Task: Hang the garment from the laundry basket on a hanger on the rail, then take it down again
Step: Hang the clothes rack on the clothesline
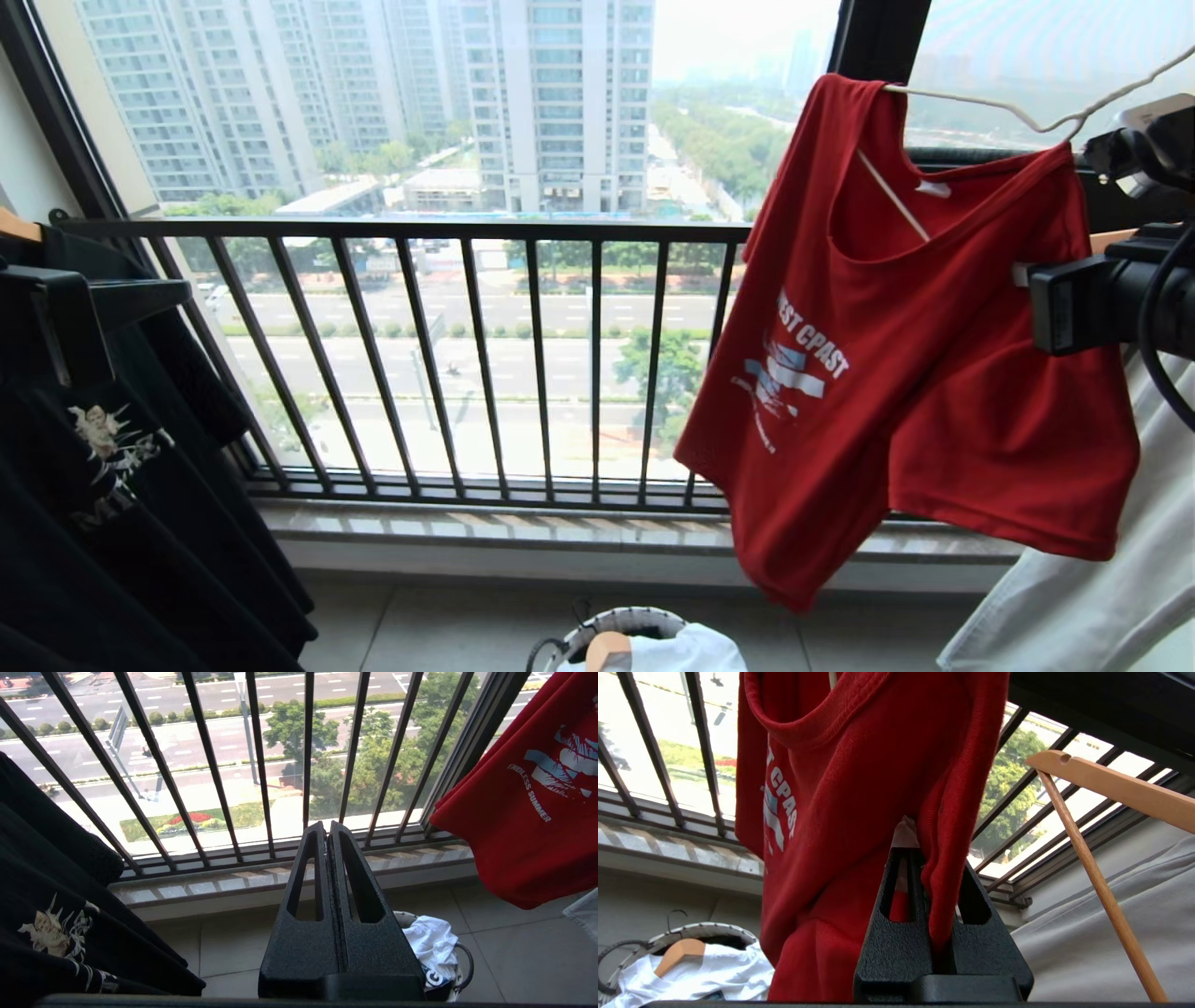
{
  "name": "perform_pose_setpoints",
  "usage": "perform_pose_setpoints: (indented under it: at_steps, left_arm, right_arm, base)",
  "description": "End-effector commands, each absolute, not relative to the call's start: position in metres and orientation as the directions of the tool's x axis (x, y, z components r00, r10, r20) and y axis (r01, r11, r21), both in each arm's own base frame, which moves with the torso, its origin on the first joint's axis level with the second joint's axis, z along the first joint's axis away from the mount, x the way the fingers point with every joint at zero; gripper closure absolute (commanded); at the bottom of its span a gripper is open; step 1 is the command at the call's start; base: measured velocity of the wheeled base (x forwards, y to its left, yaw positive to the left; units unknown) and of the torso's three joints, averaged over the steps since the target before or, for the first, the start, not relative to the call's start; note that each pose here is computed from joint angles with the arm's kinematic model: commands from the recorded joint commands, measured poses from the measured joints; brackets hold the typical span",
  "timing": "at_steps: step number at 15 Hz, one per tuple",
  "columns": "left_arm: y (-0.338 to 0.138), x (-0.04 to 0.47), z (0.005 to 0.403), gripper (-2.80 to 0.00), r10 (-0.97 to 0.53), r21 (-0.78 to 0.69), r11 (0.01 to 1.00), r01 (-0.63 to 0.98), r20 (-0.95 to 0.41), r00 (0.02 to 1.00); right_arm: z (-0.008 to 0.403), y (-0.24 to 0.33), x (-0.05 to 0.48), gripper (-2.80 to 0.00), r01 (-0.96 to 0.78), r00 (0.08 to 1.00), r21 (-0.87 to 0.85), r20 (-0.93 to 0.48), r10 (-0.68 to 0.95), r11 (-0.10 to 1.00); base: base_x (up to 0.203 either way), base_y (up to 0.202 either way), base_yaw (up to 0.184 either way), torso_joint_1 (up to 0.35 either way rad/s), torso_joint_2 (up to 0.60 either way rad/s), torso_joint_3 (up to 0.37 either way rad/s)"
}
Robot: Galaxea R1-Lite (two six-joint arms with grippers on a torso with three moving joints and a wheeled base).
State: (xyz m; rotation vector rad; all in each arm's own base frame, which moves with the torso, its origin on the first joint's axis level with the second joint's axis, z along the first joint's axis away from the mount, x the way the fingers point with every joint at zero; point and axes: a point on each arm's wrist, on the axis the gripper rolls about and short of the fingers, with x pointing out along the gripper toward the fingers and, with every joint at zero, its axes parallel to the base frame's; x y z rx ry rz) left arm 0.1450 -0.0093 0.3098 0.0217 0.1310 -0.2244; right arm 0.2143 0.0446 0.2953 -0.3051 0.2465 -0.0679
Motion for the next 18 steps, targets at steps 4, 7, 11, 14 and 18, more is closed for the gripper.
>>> perform_pose_setpoints:
  at_steps: [4,7,11,14,18]
  left_arm:
    - [-0.009,0.145,0.310,0.00,-0.222,0.007,0.974,0.225,-0.132,0.966]
    - [-0.009,0.145,0.310,0.00,-0.220,0.007,0.975,0.223,-0.132,0.966]
    - [-0.008,0.145,0.310,0.00,-0.216,0.007,0.976,0.219,-0.131,0.968]
    - [-0.008,0.145,0.310,0.00,-0.213,0.007,0.976,0.216,-0.132,0.968]
    - [-0.008,0.145,0.310,0.00,-0.213,0.007,0.976,0.216,-0.132,0.968]
  right_arm:
    - [0.290,0.044,0.213,0.00,0.017,0.963,-0.333,-0.250,-0.106,0.943]
    - [0.288,0.044,0.213,0.00,0.017,0.961,-0.336,-0.254,-0.108,0.942]
    - [0.289,0.044,0.212,-2.80,0.015,0.963,-0.347,-0.248,-0.107,0.938]
    - [0.293,0.043,0.207,-2.80,0.016,0.967,-0.343,-0.235,-0.102,0.939]
    - [0.299,0.039,0.188,-2.80,0.026,0.976,-0.333,-0.197,-0.097,0.943]
  base:
    - [0.000,0.000,0.000,0.000,0.00,0.000]
    - [0.000,0.000,0.000,0.000,0.00,0.000]
    - [0.000,0.000,0.000,0.000,0.00,0.000]
    - [0.000,0.000,0.000,0.000,0.00,0.000]
    - [0.000,0.000,0.000,0.000,0.00,0.000]
